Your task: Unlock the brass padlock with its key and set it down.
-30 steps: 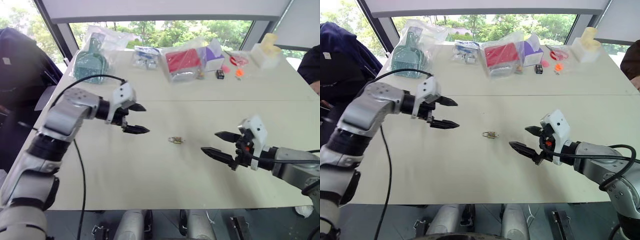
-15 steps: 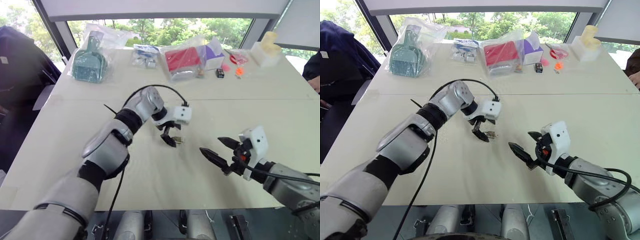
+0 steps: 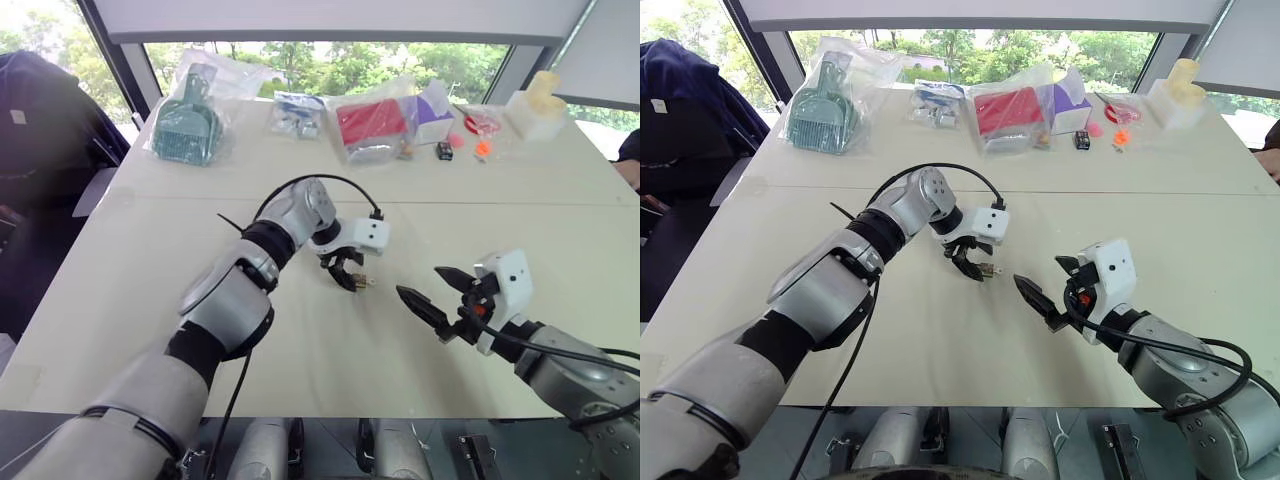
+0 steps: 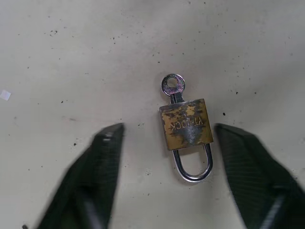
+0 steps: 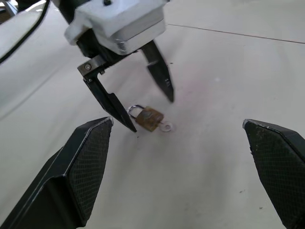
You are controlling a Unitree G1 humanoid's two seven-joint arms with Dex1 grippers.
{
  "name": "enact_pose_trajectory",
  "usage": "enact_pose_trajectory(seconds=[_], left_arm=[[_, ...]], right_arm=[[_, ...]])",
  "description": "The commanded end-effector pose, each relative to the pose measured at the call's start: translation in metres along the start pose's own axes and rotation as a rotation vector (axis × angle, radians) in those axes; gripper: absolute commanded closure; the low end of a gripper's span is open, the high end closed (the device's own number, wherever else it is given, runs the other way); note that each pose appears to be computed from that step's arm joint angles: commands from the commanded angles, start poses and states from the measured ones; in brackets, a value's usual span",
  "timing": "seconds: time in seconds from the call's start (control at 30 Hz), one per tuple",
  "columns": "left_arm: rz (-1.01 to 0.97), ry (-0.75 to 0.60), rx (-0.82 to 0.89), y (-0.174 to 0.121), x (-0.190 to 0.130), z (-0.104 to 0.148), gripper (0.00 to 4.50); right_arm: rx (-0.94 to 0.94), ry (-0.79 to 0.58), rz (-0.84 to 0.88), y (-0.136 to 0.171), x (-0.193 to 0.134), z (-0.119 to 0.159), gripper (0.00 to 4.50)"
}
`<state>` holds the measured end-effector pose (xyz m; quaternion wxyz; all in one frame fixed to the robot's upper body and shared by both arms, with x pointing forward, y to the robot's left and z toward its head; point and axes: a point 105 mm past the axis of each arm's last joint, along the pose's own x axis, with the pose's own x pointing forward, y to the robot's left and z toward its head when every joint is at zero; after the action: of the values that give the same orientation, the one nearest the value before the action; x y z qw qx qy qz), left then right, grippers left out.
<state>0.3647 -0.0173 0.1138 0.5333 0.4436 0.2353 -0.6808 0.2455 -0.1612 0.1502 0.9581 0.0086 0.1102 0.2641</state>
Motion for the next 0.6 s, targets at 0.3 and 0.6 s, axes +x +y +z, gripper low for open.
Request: enact_pose_trajectory(seconds=[0.3, 0.6], left_arm=[[0.07, -0.124, -0.052, -0.022, 0.002, 0.003, 3.82], [0.542, -0.466, 0.244, -0.015, -0.09, 0.041, 3.82]], right_arm=[[0.059, -0.041, 0.032, -0.007, 0.003, 0.01, 0.0], [0.286, -0.135, 0.13, -0.021, 0.009, 0.042, 0.0]])
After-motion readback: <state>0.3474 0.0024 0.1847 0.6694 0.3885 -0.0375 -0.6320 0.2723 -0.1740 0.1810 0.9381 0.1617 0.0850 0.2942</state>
